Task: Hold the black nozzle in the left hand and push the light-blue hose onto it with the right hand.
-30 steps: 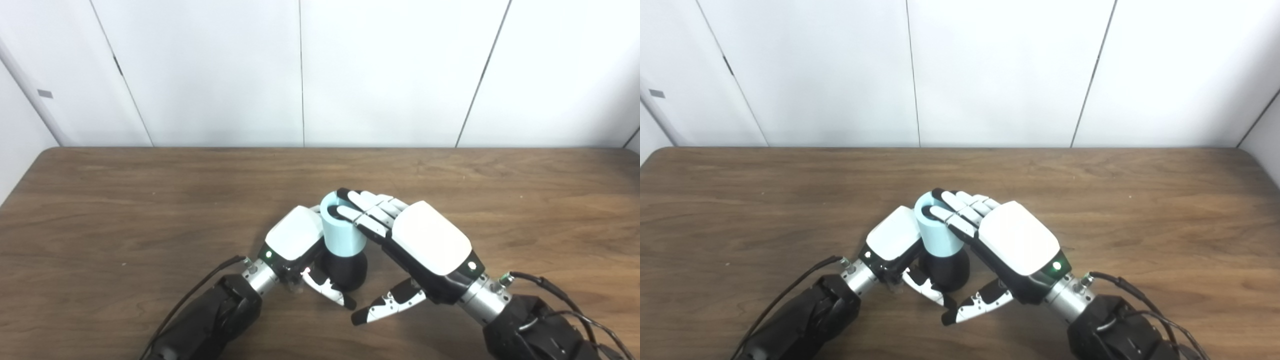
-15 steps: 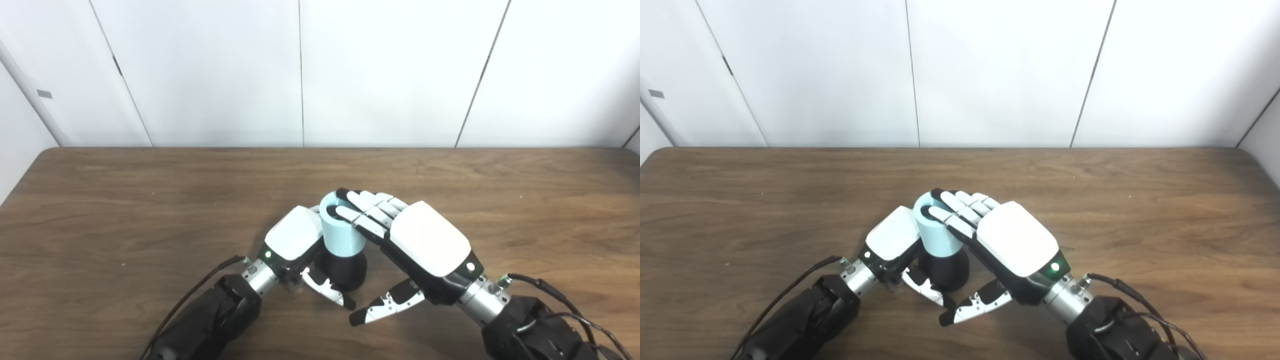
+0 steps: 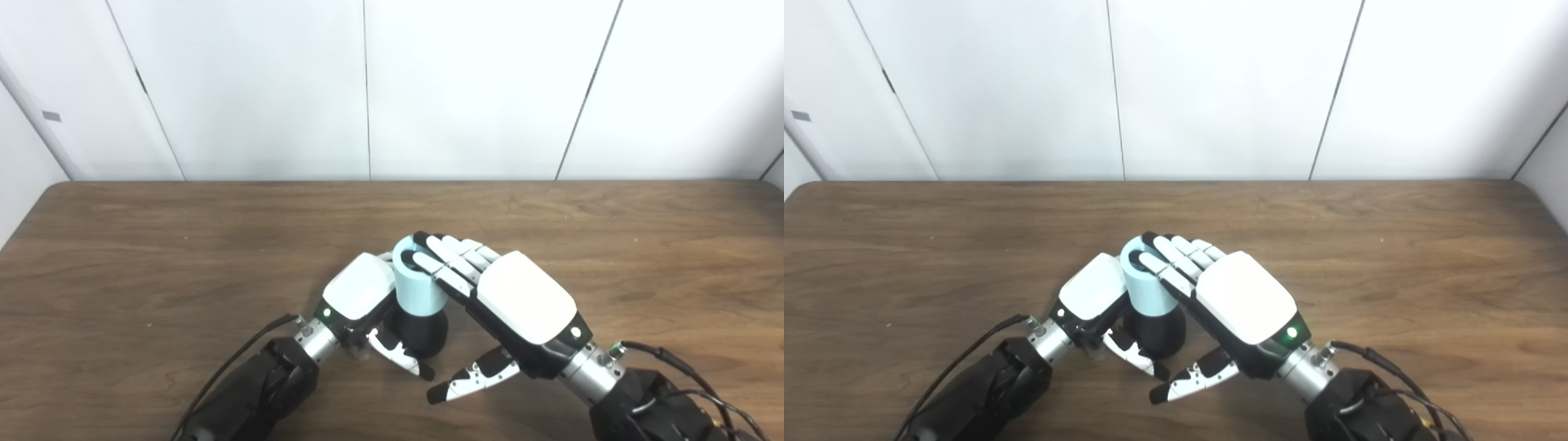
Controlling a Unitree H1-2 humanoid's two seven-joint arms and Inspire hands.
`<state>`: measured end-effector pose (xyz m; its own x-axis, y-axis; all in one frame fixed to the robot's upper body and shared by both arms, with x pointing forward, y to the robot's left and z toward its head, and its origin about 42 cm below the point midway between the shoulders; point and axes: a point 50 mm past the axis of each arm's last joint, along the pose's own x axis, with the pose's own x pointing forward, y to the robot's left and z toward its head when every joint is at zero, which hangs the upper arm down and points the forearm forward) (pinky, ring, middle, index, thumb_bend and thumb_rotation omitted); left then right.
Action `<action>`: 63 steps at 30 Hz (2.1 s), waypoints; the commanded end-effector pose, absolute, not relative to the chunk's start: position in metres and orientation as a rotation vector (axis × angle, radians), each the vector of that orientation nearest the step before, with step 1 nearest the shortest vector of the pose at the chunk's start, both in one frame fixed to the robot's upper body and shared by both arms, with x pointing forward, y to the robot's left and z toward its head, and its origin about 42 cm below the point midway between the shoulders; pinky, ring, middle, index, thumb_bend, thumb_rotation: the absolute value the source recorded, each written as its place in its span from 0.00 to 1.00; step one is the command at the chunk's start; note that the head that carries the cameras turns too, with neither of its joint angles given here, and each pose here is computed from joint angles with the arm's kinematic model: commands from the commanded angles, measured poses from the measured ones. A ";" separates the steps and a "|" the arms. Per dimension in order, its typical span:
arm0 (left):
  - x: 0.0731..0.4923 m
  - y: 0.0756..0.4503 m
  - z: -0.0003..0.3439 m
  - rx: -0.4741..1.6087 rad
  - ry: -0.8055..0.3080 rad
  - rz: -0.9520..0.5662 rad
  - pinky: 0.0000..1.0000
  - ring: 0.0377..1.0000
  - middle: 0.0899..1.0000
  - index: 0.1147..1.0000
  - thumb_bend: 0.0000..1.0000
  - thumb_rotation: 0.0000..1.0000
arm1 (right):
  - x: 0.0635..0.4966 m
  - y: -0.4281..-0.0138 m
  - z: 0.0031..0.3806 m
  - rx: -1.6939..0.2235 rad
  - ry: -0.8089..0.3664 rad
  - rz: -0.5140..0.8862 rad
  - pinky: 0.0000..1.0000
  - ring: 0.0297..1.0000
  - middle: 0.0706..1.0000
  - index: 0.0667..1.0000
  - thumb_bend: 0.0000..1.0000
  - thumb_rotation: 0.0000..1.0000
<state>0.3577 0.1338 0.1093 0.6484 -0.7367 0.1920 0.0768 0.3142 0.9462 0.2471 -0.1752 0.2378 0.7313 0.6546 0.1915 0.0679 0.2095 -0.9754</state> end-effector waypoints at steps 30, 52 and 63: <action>0.231 0.119 -0.012 0.996 -0.308 -0.884 0.76 0.51 0.43 0.42 0.52 0.00 | 0.214 -0.170 0.179 -1.379 -0.415 0.782 0.87 0.96 0.94 0.94 1.00 0.66; 0.230 0.121 -0.013 0.987 -0.306 -0.882 0.76 0.52 0.43 0.42 0.52 0.00 | 0.209 -0.172 0.171 -1.411 -0.363 0.835 0.87 0.96 0.94 0.93 1.00 0.71; 0.230 0.122 -0.013 0.986 -0.300 -0.885 0.76 0.53 0.43 0.41 0.52 0.00 | 0.206 -0.173 0.168 -1.425 -0.323 0.875 0.87 0.97 0.94 0.93 0.99 0.72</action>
